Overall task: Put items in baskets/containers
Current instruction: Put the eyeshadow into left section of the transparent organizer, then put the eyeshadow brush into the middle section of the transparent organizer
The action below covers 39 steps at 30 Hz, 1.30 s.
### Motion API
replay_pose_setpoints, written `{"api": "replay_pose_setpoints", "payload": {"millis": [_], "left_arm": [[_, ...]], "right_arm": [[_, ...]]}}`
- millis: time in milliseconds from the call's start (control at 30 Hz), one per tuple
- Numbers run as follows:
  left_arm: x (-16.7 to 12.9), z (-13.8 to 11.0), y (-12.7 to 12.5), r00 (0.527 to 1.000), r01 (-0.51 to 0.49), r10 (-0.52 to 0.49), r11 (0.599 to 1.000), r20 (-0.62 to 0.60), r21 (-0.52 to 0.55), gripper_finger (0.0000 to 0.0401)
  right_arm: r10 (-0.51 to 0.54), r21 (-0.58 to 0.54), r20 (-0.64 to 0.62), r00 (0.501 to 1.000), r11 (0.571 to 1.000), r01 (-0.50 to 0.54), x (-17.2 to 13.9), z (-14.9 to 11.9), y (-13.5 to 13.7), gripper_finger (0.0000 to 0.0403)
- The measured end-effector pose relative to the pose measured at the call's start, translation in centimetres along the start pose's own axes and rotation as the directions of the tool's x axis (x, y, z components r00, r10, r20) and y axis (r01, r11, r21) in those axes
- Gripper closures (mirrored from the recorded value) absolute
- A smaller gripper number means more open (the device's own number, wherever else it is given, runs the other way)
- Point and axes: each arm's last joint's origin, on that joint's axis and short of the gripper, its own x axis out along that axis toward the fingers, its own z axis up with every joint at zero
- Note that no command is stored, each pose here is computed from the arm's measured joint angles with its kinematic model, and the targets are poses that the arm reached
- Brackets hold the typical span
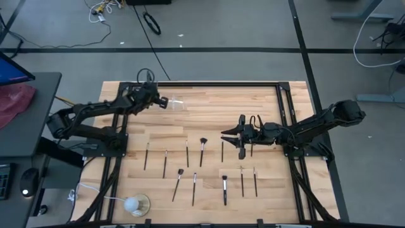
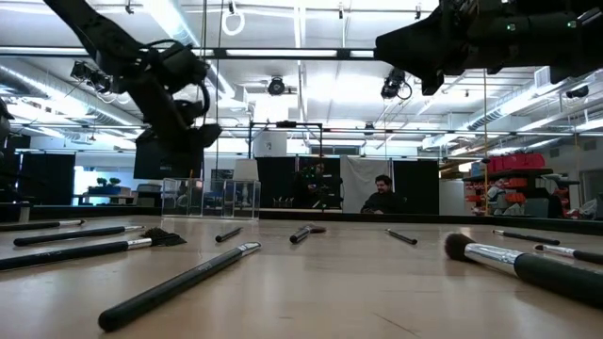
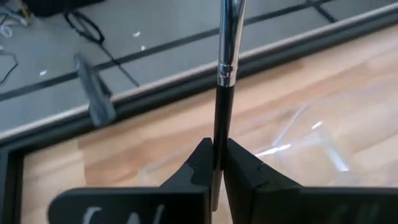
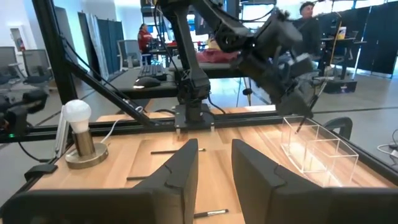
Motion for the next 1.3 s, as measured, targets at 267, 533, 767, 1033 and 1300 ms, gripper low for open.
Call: {"api": "replay_pose_setpoints", "payload": {"millis": [267,533,767,1033,1300], "left_arm": [[0.4,-2.1,0.5,0.998,-0.018,0.018,1.000,-0.053,0.010,0.0374],[0.4,-2.2,0.5,0.998,0.002,-0.001,1.000,-0.063,0.011,0.0363],[0.4,-2.2,0.5,0.998,0.003,-0.002,1.000,-0.065,0.013,0.0360],[0.4,-2.2,0.5,0.998,0.004,-0.002,1.000,-0.064,0.023,0.0346],[0.3,-1.5,0.3,0.999,0.001,0.001,0.999,-0.052,0.041,0.0275]], "right_arm": [[0.000,0.001,0.002,1.000,1.000,0.000,0.0,0.0,0.0,0.0305],[0.000,0.001,0.002,1.000,1.000,0.000,0.0,0.0,0.0,0.0305],[0.000,0.002,0.002,1.000,1.000,0.000,0.0,0.0,0.0,0.0305],[0.000,0.002,0.002,1.000,1.000,0.000,0.0,0.0,0.0,0.0305],[0.000,0.002,0.002,1.000,1.000,0.000,0.0,0.0,0.0,0.0305]]}}
